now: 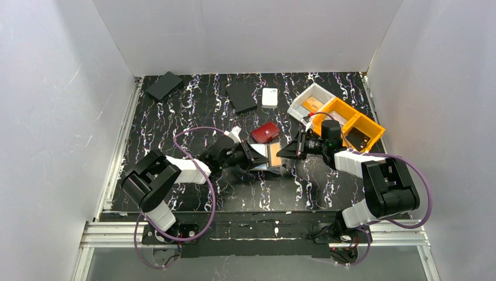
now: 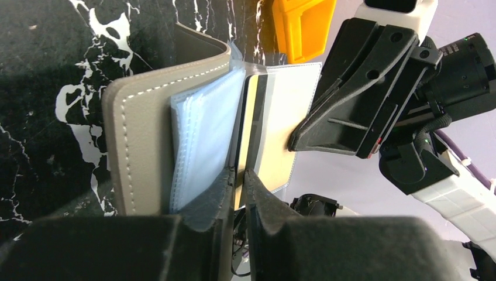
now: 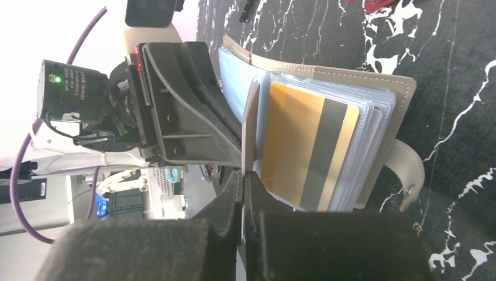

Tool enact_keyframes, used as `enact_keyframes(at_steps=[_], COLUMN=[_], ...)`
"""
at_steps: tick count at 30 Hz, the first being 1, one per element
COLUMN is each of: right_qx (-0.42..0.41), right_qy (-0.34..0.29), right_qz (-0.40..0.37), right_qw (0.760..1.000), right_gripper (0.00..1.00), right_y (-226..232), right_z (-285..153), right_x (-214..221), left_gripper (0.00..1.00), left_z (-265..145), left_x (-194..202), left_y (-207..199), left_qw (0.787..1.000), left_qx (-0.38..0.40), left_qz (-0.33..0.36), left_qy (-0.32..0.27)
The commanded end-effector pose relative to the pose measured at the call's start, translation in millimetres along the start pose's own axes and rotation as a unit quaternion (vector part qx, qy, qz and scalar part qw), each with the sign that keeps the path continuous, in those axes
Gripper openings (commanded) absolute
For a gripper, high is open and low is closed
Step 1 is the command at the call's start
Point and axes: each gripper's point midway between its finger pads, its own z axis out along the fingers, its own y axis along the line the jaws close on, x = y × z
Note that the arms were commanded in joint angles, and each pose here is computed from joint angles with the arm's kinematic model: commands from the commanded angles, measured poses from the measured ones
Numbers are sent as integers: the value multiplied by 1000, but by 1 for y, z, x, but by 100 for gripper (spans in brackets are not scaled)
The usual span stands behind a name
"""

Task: Take the credit cards out of the card holder
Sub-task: Remove the credit card from the card holder.

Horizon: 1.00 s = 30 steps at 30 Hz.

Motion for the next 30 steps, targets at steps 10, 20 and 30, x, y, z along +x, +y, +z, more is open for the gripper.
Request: enact_keyframes(at_steps=[10,20,30], right_qx=[20,50,51], right_qy=[36,46,58], right_qz=[-25,-26,-11], right_qw=[999,997,997], right_gripper=[3,29,30], right_y=[-7,-31,-42], right_z=[4,8,12], right_x=[15,20,23], left_gripper=[0,0,0], left_z=[-9,-7,3], left_x=[-15,-10,-4], left_y=[-74,-42,-3], left_qw=[992,994,997], left_qx=[118,99,76], left_qz=[43,44,19], left_qy=[-29,-20,1])
